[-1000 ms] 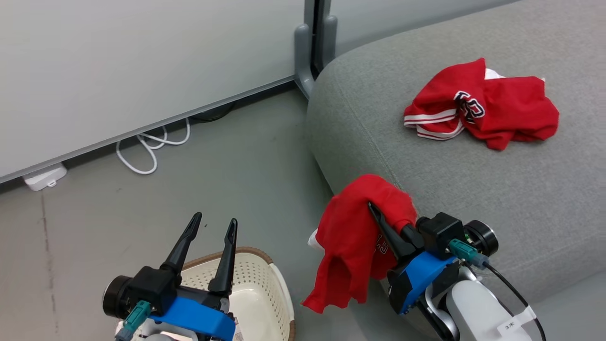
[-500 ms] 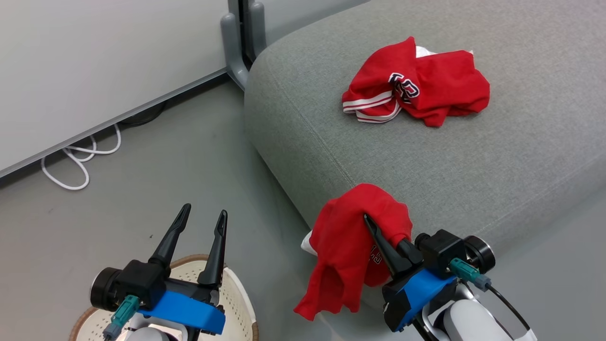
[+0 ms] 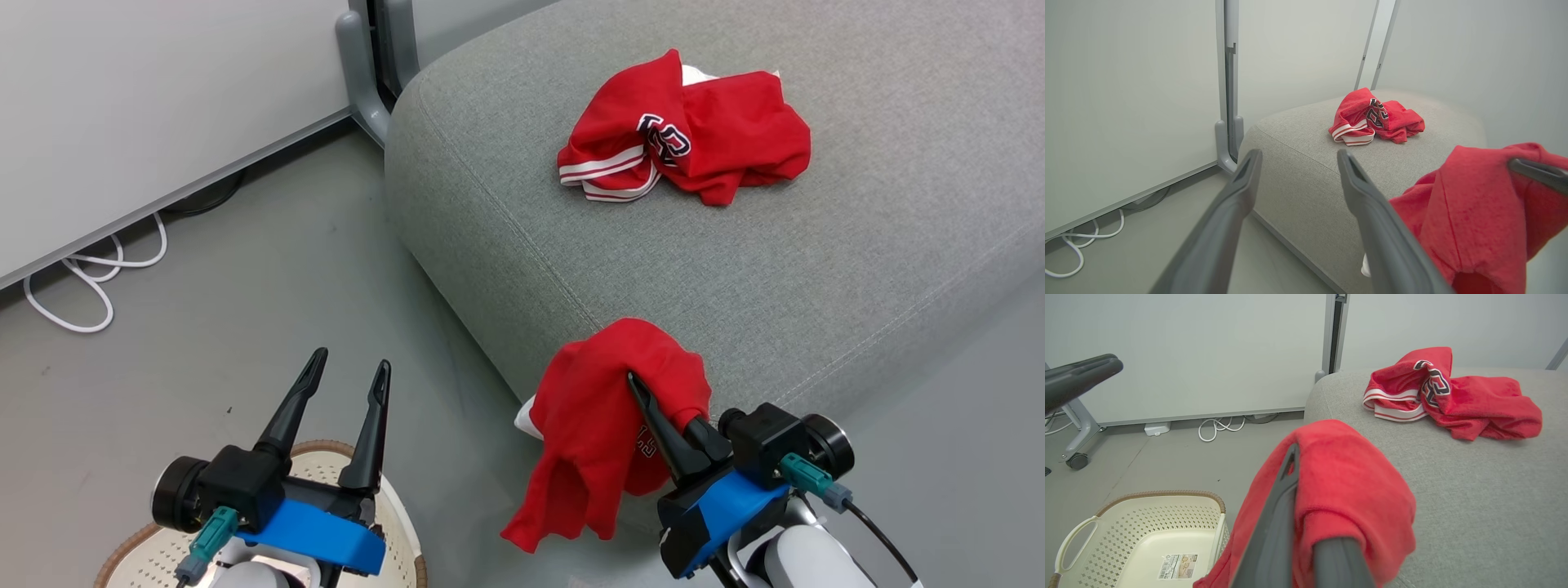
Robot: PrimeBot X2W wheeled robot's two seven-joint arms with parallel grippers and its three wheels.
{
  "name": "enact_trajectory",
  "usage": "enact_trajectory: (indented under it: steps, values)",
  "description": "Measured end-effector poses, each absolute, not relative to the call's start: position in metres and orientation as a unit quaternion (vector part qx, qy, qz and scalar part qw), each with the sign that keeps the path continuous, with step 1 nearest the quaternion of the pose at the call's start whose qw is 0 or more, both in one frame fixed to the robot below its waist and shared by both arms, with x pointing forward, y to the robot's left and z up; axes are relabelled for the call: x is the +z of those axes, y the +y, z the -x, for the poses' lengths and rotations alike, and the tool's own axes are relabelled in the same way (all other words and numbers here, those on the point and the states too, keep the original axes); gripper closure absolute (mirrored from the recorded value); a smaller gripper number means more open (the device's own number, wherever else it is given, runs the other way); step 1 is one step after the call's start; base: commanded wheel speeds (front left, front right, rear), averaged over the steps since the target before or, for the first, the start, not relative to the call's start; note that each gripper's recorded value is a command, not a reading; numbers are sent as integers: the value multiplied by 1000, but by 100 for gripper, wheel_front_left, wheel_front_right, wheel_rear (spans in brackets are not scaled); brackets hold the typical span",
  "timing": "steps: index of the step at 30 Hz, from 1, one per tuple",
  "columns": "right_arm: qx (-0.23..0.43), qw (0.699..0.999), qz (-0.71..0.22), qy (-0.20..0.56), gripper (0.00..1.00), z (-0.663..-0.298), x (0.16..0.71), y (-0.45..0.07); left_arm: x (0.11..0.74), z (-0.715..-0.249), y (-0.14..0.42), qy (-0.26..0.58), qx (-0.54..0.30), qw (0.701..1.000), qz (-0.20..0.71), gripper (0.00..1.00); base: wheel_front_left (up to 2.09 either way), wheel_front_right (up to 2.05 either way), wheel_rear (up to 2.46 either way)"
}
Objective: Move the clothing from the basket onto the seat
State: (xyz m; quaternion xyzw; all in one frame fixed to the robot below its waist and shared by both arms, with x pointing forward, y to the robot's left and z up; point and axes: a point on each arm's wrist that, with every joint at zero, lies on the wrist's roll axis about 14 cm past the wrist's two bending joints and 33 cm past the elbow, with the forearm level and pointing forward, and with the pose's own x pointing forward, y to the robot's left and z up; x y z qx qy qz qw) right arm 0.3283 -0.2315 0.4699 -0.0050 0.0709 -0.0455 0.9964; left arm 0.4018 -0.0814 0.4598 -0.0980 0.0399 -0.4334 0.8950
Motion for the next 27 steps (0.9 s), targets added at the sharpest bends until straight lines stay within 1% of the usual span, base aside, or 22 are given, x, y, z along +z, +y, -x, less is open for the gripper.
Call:
enact_trajectory:
  steps: [6,12,18,27]
  values:
    - [-50,996,2,68,100,-329,471,-234,460,-402,-82,40,-434,895,98,0,0,0,0]
    - [-69,997,-17,36,100,-340,488,-247,456,-405,-79,43,-430,896,100,0,0,0,0]
    - [-87,996,-5,-10,100,-367,527,-273,451,-409,-80,43,-433,894,103,0,0,0,0]
    - [-131,989,31,-64,100,-416,582,-338,442,-430,-76,35,-434,893,109,0,0,0,0]
